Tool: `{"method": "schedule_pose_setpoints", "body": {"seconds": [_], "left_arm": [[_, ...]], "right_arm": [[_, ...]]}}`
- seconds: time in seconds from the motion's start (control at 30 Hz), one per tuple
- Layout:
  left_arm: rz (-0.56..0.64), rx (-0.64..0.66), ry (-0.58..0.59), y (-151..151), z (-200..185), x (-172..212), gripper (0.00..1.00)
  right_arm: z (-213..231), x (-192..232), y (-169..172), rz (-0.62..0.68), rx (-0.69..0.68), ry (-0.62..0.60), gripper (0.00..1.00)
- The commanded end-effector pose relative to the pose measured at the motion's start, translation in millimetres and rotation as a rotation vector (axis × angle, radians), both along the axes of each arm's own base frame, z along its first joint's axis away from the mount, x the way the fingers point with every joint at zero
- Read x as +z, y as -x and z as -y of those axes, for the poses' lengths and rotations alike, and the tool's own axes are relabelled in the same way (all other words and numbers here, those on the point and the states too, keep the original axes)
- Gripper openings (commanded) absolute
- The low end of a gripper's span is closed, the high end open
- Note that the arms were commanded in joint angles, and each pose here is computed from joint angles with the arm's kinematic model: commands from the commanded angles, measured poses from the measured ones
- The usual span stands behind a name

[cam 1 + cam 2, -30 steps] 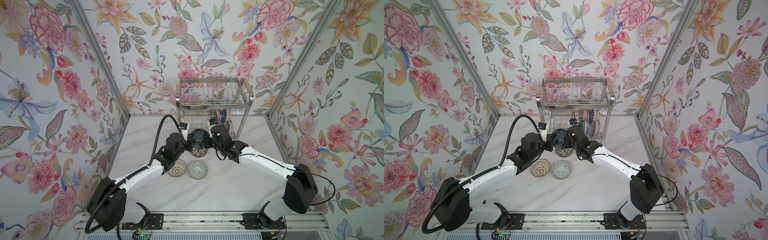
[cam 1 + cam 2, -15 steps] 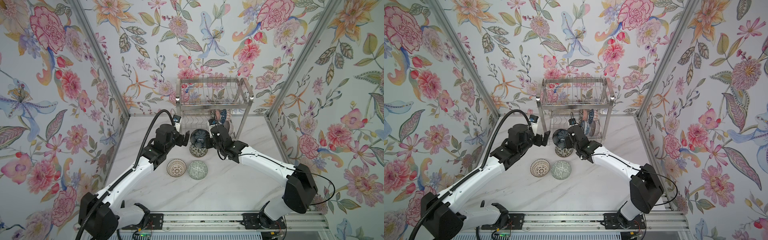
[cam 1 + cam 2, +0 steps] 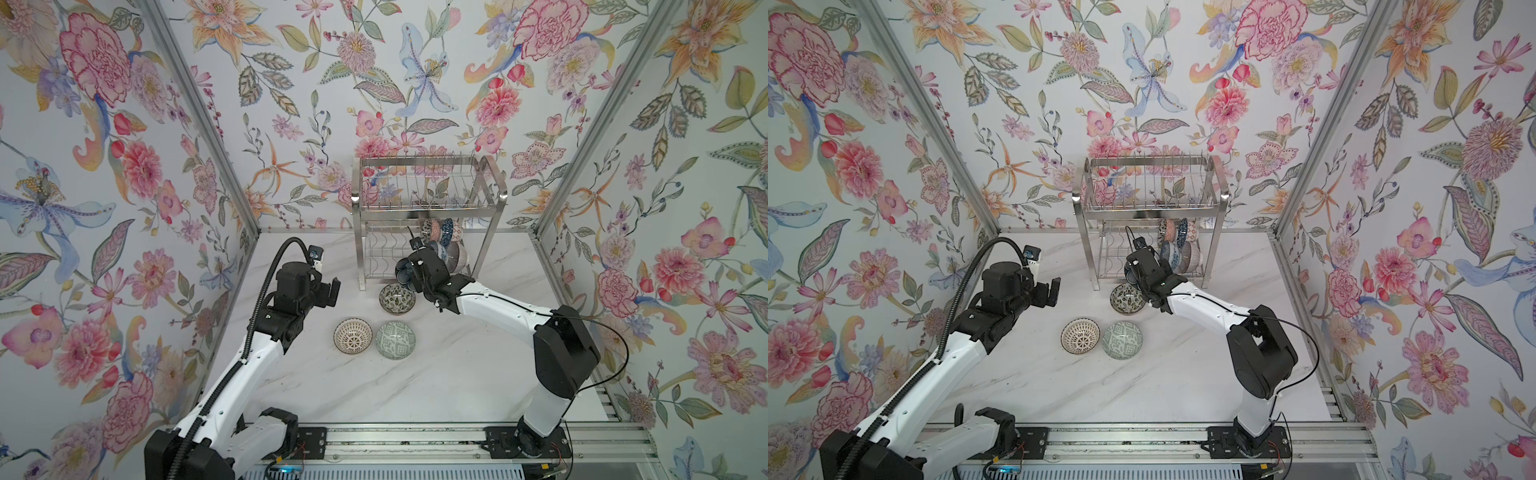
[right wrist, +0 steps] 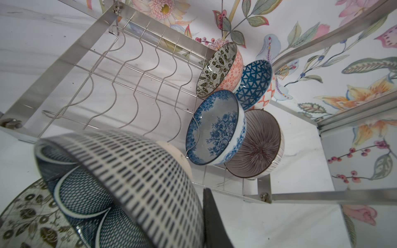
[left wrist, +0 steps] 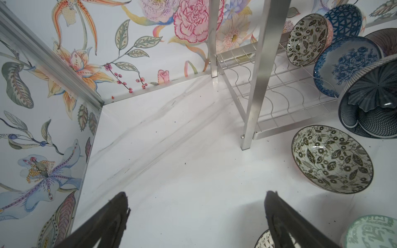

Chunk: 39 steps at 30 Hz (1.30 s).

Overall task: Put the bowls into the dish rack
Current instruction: 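Carry the bowl rackward with the right gripper while the left gripper releases, then lower the dark geometric bowl into the upper rack tier with the right gripper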

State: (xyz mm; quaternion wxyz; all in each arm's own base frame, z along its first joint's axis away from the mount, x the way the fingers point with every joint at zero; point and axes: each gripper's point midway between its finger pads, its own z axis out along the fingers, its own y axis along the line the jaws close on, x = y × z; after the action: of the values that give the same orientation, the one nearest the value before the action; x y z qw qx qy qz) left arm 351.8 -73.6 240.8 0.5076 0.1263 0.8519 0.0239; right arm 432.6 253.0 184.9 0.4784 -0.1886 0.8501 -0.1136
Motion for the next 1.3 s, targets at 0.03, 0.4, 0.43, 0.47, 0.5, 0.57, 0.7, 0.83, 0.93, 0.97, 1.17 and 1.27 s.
{"method": "schedule_pose_setpoints", "body": {"seconds": [0.03, 0.4, 0.43, 0.47, 0.5, 0.57, 0.7, 0.83, 0.93, 0.97, 1.17, 1.27], "left_arm": [[0.029, -0.026, 0.022, 0.5, -0.2, 5.6, 0.99], [0.028, -0.027, 0.041, 1.0, -1.9, 5.1, 0.99], [0.028, -0.026, 0.041, 0.9, -2.4, 5.0, 0.99], [0.028, -0.025, 0.041, 0.9, -2.8, 4.9, 0.99], [0.026, -0.023, 0.041, 0.9, -3.5, 4.1, 0.99], [0.025, -0.025, 0.045, 0.4, -3.3, 4.2, 0.99], [0.018, -0.031, 0.047, 0.3, -2.1, 2.4, 0.99], [0.02, -0.027, 0.051, -0.6, -3.9, 3.0, 0.99], [0.021, -0.024, 0.052, -0.7, -5.2, 3.5, 1.0], [0.021, -0.024, 0.053, -0.4, -5.4, 3.3, 0.99], [0.024, -0.02, 0.054, -0.5, -7.0, 4.2, 0.99], [0.024, -0.017, 0.052, -0.5, -8.0, 4.3, 0.99]], "right_arm": [[-0.1, 38.6, -19.5, 0.122, -0.041, 0.068, 0.0], [-21.7, 30.5, -64.5, 0.179, -0.039, 0.157, 0.0], [-23.0, 29.2, -69.3, 0.183, -0.042, 0.162, 0.0], [-23.7, 28.3, -73.9, 0.187, -0.046, 0.165, 0.0], [-24.1, 28.7, -78.4, 0.193, -0.049, 0.167, 0.0], [-24.3, 27.5, -88.1, 0.208, -0.062, 0.179, 0.0], [-19.8, 28.1, -106.1, 0.239, -0.101, 0.22, 0.0], [-16.7, 31.2, -125.8, 0.28, -0.132, 0.253, 0.0], [-21.3, 31.4, -140.0, 0.305, -0.137, 0.251, 0.0], [-24.5, 30.3, -144.6, 0.312, -0.136, 0.258, 0.0], [-16.9, 27.3, -181.7, 0.371, -0.187, 0.319, 0.0], [-16.2, 24.7, -192.3, 0.406, -0.217, 0.363, 0.0]]}}
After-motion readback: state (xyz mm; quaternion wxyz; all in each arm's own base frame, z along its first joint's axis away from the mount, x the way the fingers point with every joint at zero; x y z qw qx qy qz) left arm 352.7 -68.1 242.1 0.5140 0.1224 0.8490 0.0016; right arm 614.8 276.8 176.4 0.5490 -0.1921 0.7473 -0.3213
